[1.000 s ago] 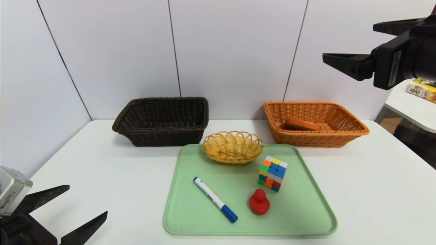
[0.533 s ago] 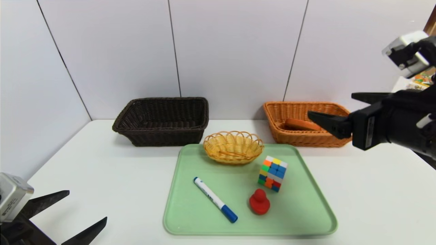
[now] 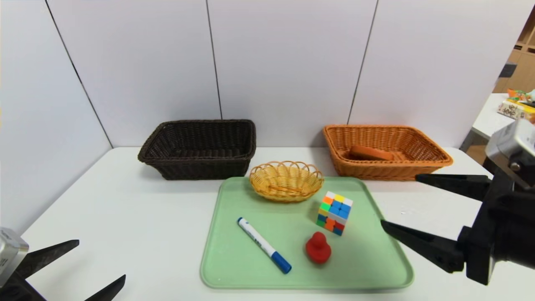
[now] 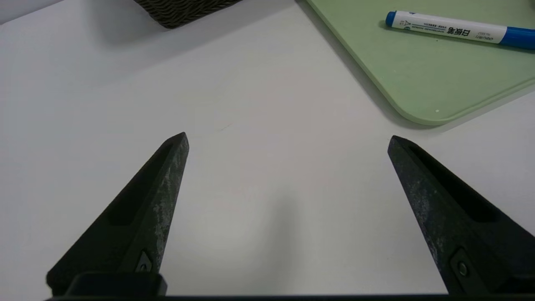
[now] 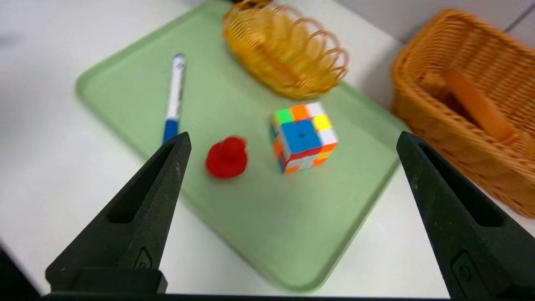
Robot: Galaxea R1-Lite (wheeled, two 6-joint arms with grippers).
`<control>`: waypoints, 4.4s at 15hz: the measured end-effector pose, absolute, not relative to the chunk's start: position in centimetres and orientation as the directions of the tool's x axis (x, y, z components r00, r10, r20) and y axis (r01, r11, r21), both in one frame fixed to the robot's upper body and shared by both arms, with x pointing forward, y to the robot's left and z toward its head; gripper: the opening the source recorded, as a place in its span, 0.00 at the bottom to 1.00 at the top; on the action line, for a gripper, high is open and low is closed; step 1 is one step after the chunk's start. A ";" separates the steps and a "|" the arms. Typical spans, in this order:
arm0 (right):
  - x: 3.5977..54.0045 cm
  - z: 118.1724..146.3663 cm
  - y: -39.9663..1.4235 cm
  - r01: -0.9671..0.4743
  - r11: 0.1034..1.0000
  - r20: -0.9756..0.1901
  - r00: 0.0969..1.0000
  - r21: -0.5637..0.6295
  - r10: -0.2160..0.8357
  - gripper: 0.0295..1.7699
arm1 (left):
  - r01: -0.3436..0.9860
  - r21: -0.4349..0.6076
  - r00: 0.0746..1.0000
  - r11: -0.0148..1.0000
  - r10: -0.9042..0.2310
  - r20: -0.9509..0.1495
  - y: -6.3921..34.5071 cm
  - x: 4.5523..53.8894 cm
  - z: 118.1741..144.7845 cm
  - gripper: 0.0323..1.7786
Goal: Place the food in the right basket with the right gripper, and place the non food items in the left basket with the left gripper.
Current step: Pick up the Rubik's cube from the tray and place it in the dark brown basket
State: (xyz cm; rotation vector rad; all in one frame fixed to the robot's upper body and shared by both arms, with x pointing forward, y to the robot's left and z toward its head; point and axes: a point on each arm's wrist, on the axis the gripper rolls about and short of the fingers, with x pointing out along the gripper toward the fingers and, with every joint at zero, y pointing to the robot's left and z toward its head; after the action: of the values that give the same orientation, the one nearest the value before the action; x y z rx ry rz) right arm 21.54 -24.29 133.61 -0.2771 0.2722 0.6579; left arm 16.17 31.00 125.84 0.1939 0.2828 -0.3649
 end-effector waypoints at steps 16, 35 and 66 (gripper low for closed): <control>23.9 140.3 -24.8 -0.718 0.683 -0.867 0.419 -0.136 0.268 0.96 | 0.377 0.136 0.904 0.916 -0.331 -0.271 31.3 15.3 125.7 0.95; 37.6 134.8 -16.5 -0.743 0.665 -0.962 0.229 -0.073 0.150 0.96 | 0.380 0.137 0.901 0.915 -0.333 -0.277 31.3 15.1 125.4 0.95; 41.8 129.6 -15.6 -0.885 0.463 -0.976 0.136 -0.042 0.172 0.96 | 0.378 0.137 0.903 0.916 -0.332 -0.271 31.5 14.7 125.1 0.95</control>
State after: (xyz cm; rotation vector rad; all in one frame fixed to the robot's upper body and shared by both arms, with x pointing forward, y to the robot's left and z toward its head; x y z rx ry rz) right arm 41.84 -15.62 129.60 -0.7613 1.1865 0.8827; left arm 14.75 31.45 125.12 0.1885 0.2466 -0.3692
